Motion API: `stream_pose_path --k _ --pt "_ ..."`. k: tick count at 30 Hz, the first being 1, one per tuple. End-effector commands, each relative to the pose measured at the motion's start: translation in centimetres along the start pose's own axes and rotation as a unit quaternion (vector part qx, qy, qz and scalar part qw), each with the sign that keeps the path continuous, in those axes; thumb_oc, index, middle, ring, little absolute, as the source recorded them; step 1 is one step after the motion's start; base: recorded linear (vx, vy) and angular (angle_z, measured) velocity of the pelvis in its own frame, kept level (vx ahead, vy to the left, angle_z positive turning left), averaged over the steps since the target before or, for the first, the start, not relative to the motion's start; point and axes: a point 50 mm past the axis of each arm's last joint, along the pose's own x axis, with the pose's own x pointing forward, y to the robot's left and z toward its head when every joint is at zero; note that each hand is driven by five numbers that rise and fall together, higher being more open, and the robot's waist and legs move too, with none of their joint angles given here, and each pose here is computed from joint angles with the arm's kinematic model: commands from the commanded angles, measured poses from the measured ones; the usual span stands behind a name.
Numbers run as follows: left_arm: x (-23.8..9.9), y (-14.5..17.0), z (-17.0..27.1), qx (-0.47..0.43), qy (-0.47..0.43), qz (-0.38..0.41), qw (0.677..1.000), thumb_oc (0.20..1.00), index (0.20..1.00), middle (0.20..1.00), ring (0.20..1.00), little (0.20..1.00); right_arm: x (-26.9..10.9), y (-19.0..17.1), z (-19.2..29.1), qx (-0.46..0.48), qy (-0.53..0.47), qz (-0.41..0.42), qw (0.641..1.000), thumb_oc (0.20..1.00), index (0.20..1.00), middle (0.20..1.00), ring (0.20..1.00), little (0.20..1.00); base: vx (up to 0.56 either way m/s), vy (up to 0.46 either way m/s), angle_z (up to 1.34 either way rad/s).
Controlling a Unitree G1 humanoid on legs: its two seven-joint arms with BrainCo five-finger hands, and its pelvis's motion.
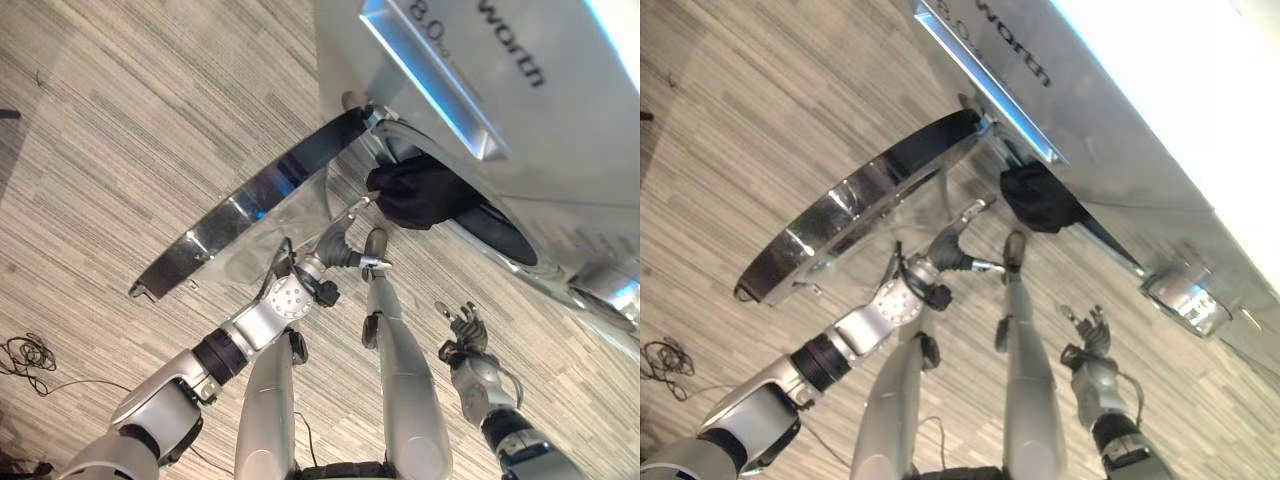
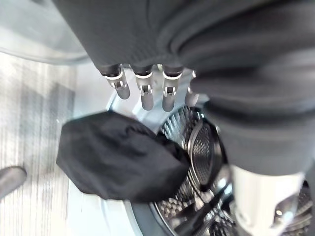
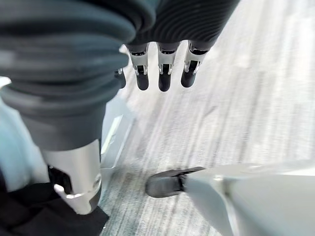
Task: Grab the laundry basket,head to the washer,open it,put in the laundry and shut it.
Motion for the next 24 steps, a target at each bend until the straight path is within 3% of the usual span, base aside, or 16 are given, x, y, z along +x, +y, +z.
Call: stream_pose_path --k 1,6,8,10,12,19,24 --pt "-0.6 1.0 2.2 -0.008 -0.070 -0.009 0.997 1.000 1.000 1.000 1.000 1.000 0.1 -2.2 -0.2 0.001 0.006 -0.028 1.000 1.000 1.000 1.000 1.000 1.000 -0.01 0.038 -0.01" --pt "-3.3 2.7 1.3 -0.032 -0.054 0.000 0.998 1.000 1.000 1.000 1.000 1.000 -0.3 -4.3 -1.3 -0.001 0.035 -0.061 0.998 1.000 1.000 1.000 1.000 1.000 -0.01 0.035 -0.01" --pt "-6.1 3.5 0.1 -0.045 -0.032 -0.007 0.998 1.000 1.000 1.000 1.000 1.000 -0.3 -5.5 -1.8 -0.034 0.053 -0.080 0.995 1.000 1.000 1.000 1.000 1.000 -0.01 0.033 0.00" --pt "-6.2 3.5 0.1 -0.045 -0.031 -0.007 0.998 1.000 1.000 1.000 1.000 1.000 -0.3 -5.5 -1.8 -0.035 0.053 -0.079 0.995 1.000 1.000 1.000 1.000 1.000 0.00 0.000 0.00" --pt "-8.9 3.7 -2.2 -0.054 0.027 -0.015 0.998 1.000 1.000 1.000 1.000 1.000 0.0 -6.3 -1.5 -0.081 0.064 -0.088 0.991 1.000 1.000 1.000 1.000 1.000 0.00 0.000 0.00" --pt "-13.0 4.8 -6.0 -0.073 0.128 0.022 0.989 1.000 1.000 1.000 1.000 1.000 0.8 -7.6 -0.3 -0.144 0.080 -0.113 0.980 1.000 1.000 1.000 1.000 1.000 0.00 0.000 0.00" --pt "-16.7 6.6 -7.7 -0.023 0.191 0.044 0.980 1.000 1.000 1.000 1.000 1.000 1.2 -8.5 0.7 -0.200 0.084 -0.121 0.969 1.000 1.000 1.000 1.000 1.000 0.01 0.003 0.07"
